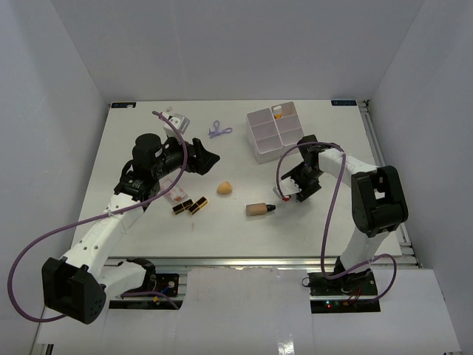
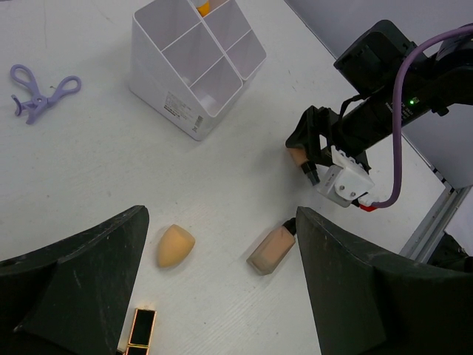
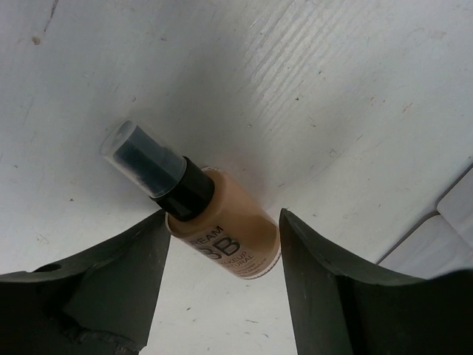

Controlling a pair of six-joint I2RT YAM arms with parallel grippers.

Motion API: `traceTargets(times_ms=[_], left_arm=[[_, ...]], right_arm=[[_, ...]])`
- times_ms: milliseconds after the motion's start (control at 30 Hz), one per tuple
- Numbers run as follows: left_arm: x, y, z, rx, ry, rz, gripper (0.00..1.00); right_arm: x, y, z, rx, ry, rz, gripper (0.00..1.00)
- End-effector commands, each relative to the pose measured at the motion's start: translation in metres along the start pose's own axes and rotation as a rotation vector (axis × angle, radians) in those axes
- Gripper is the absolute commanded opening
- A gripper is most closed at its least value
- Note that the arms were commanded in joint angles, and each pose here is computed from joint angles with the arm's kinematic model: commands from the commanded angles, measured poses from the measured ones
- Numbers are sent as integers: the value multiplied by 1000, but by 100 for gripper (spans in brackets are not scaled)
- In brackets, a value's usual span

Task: Organize the makeup

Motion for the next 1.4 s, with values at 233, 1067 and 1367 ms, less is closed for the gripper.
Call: traceTargets(times_ms=[233,1067,1367], left_arm=[[-3,3,-2,-16,-17,14,92],[-3,4,-3,-18,-20,16,92],[-3,3,-3,-17,-20,16,92]], right_arm=[[-11,-2,4,10,-21,226,52],[-18,1,4,17,42,315,70],[-22,-3,0,43,24,285,45]])
Point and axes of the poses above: each gripper's point midway between its finger pads, its own z axis out along the fingers, its own x axis along the line the jaws close on, y = z × x, the point moved 2 cm from there along -z, back along the fingers, and after that the axes turned 12 degrees about -z, right-handed, at the moved point
